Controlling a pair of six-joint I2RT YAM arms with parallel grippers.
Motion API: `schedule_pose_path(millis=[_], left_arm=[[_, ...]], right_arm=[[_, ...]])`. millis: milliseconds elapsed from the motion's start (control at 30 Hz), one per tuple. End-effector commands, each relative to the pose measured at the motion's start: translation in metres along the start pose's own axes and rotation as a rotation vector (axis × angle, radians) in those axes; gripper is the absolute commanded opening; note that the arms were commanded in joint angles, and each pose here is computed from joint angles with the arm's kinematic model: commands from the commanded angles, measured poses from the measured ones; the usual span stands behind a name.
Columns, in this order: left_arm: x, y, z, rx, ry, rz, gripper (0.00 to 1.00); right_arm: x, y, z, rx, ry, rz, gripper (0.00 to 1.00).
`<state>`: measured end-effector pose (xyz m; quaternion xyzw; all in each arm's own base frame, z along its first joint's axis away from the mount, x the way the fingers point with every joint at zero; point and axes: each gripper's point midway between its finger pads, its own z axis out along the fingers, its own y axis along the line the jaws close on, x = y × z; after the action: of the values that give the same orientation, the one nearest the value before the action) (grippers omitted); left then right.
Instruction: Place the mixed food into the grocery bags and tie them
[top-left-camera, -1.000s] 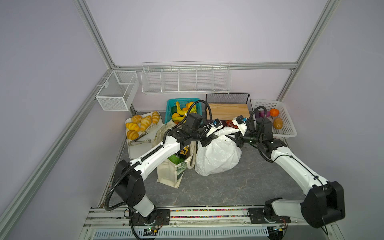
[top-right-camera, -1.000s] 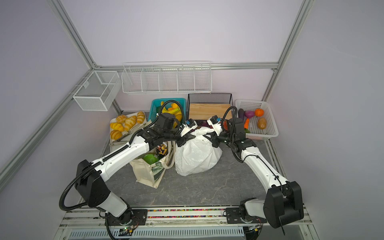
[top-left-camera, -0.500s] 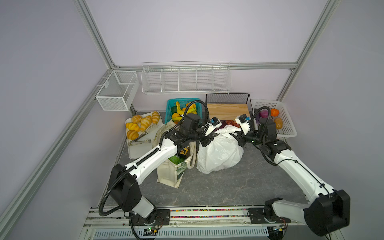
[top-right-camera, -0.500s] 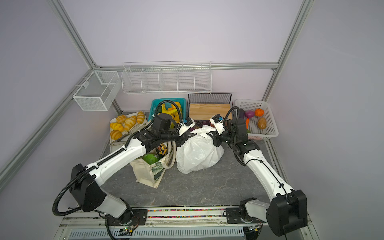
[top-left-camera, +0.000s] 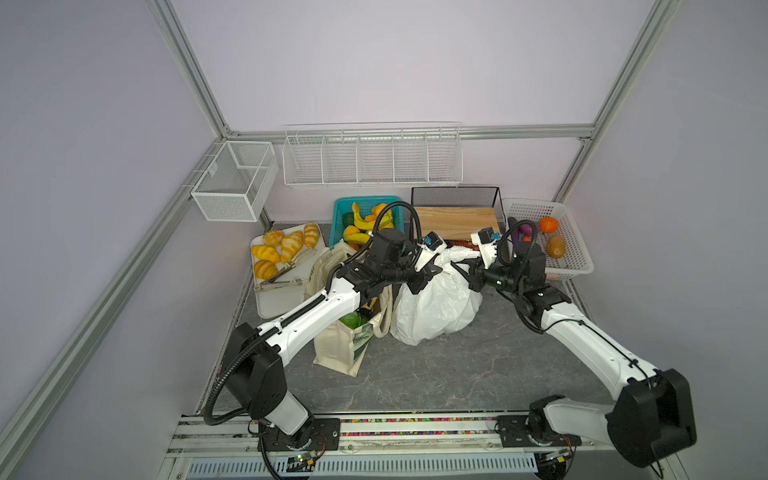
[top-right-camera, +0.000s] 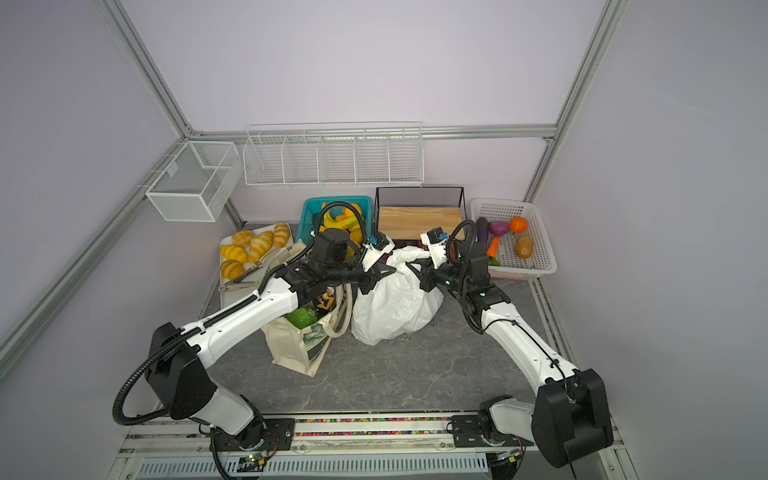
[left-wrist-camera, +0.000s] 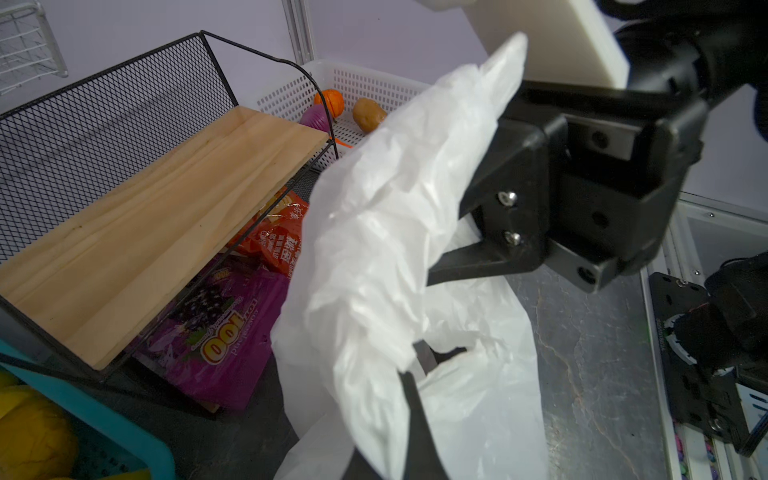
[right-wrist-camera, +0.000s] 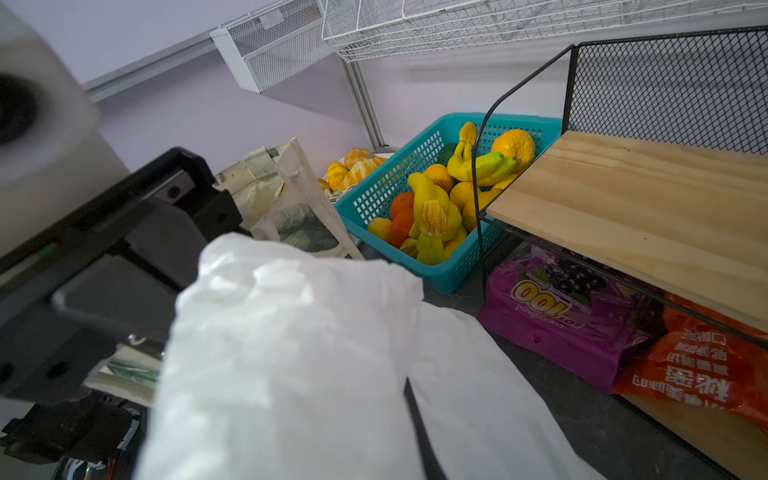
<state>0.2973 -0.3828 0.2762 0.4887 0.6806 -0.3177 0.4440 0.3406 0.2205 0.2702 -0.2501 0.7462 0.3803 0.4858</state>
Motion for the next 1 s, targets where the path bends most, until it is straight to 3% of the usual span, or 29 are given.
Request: schedule_pose_path(millis=[0,200,467,567,733,967], left_arm=[[0.005,0.003,0.006,-0.021,0.006,-0.025,0.00],[0.007,0.011,0.002,-0.075,0.010,-0.017,0.00],[-0.009,-0.006,0.005,0.023,-0.086,-0.082,0.00],[-0.015,-0.006,0.005,0.028,-0.122,-0.118,0.04],[-0.017,-0.002,0.001,-0.004,-0.151,-0.161,0.19],[-0.001,-0.005,-0.007,-0.025,-0.121,-0.199,0.32]], right_arm=[[-0.012,0.006,0.002,-0.023,-0.042,0.021,0.07],[-0.017,0.005,0.000,-0.005,-0.048,0.066,0.07],[-0.017,0.012,0.013,-0.010,-0.124,0.165,0.07],[-0.017,0.015,0.016,-0.017,-0.134,0.162,0.07],[-0.012,0.009,0.018,0.002,-0.136,0.159,0.06],[-0.012,0.001,0.022,-0.006,-0.149,0.179,0.06]])
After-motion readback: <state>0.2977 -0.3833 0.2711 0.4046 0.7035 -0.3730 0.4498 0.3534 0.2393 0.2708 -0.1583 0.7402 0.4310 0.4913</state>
